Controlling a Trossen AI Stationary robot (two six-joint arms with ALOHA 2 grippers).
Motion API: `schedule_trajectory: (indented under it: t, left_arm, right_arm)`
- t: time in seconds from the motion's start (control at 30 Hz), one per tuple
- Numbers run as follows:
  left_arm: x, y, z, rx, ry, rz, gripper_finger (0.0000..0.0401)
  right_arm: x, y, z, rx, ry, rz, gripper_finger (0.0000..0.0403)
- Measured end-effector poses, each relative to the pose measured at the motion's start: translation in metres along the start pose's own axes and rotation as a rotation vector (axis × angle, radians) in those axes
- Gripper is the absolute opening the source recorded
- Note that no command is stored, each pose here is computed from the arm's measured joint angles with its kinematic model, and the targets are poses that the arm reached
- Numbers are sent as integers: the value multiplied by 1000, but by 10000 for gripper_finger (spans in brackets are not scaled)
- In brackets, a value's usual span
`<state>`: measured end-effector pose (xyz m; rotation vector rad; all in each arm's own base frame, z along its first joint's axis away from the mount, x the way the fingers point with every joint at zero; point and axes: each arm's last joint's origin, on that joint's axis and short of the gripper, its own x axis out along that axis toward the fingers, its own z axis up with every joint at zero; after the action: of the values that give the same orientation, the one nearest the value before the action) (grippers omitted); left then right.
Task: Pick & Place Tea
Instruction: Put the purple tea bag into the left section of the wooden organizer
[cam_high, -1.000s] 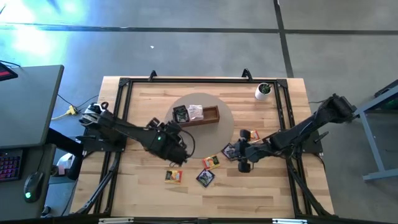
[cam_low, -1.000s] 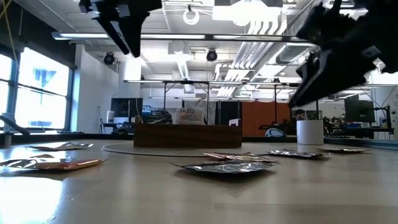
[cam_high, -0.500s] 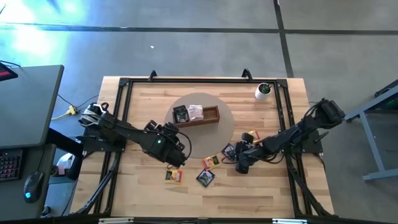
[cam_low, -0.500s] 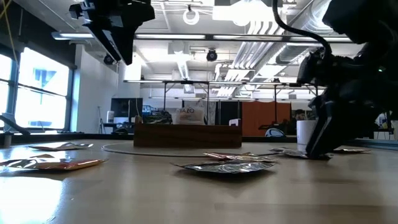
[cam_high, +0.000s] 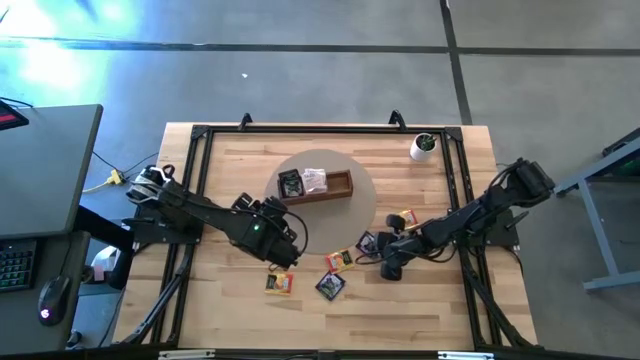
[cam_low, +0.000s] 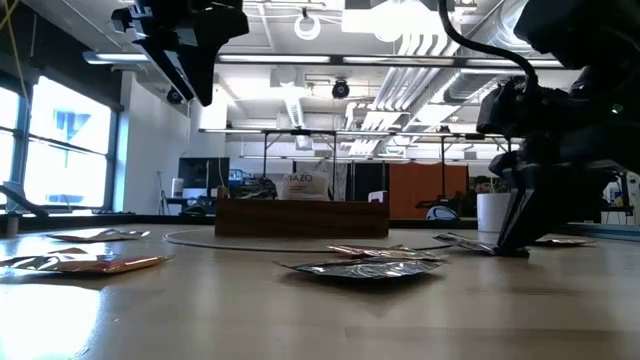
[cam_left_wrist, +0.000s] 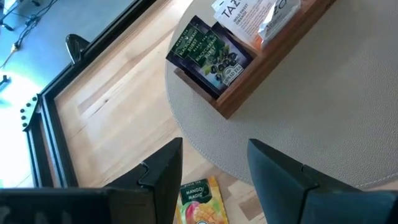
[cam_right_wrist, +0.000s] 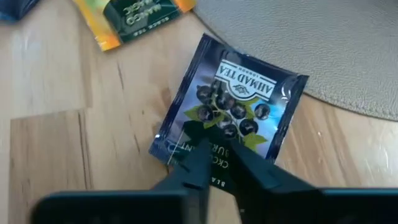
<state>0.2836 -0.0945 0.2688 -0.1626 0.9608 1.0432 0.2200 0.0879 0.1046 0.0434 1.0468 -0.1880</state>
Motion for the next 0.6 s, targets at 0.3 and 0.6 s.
schedule_trajectory:
  t: [0.3, 0.6]
  left_arm:
    - [0, -6, 1, -15, 3, -53, 177]
    - [-3, -26, 9, 61, -60, -226, 177]
  right_arm:
    - [-8, 13, 13, -356, 40, 145, 3]
    - [-36, 39, 27, -936, 104, 165, 3]
